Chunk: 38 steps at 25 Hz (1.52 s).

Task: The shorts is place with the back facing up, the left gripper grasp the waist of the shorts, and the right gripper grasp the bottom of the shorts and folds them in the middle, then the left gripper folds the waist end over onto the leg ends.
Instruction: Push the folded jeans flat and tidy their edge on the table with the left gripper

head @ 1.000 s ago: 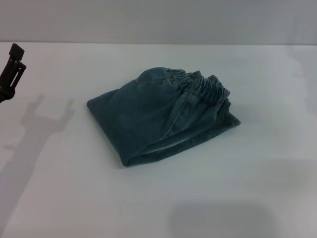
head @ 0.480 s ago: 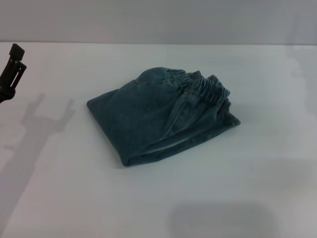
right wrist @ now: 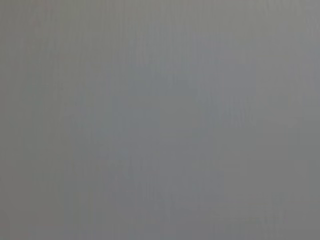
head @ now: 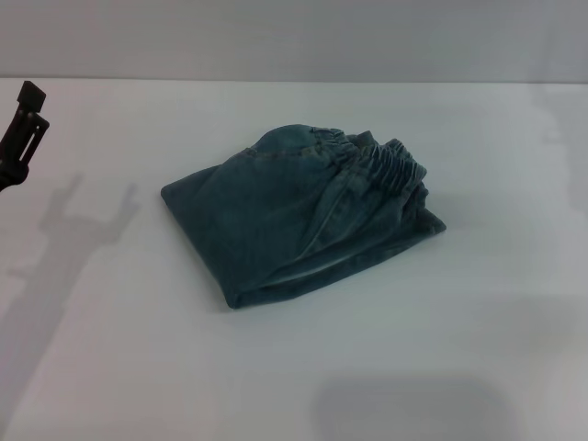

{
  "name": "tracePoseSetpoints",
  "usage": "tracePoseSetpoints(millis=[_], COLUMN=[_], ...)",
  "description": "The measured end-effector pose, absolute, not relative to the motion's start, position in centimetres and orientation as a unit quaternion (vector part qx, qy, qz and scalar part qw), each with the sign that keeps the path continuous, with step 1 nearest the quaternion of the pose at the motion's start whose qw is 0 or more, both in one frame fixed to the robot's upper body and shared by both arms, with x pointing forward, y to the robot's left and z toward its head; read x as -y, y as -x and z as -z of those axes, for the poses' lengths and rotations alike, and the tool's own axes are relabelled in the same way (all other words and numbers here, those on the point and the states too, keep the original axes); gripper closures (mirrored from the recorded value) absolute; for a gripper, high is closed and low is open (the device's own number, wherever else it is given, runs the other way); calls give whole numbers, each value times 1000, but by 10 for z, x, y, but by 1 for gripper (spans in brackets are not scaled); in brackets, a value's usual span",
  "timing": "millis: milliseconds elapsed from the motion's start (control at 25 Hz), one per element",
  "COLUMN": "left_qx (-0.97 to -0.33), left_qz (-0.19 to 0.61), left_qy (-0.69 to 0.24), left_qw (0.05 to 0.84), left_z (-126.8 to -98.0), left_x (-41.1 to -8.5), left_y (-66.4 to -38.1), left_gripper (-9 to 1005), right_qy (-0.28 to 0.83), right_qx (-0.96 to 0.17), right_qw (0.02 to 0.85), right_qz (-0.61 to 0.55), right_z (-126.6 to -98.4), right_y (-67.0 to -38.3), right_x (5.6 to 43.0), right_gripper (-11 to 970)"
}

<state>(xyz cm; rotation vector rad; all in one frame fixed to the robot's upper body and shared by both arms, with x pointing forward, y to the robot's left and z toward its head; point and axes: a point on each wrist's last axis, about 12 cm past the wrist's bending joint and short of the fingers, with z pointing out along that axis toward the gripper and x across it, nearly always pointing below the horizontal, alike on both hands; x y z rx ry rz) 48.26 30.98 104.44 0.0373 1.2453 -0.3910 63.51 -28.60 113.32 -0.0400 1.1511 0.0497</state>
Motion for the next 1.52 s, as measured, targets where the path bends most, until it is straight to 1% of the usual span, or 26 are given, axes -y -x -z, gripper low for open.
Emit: tracePoseSetpoints(millis=[1520], left_qx=[-579], left_qz=[182], left_qy=[-17], left_qw=[794], left_z=[-1044], left_x=[-310], left_y=[-483], left_gripper=[172], right_qy=[19], right_qx=[-543], right_qw=[839], right_qz=[-27], right_z=[-1135], right_y=[-636], right_x=[284], right_gripper=[377])
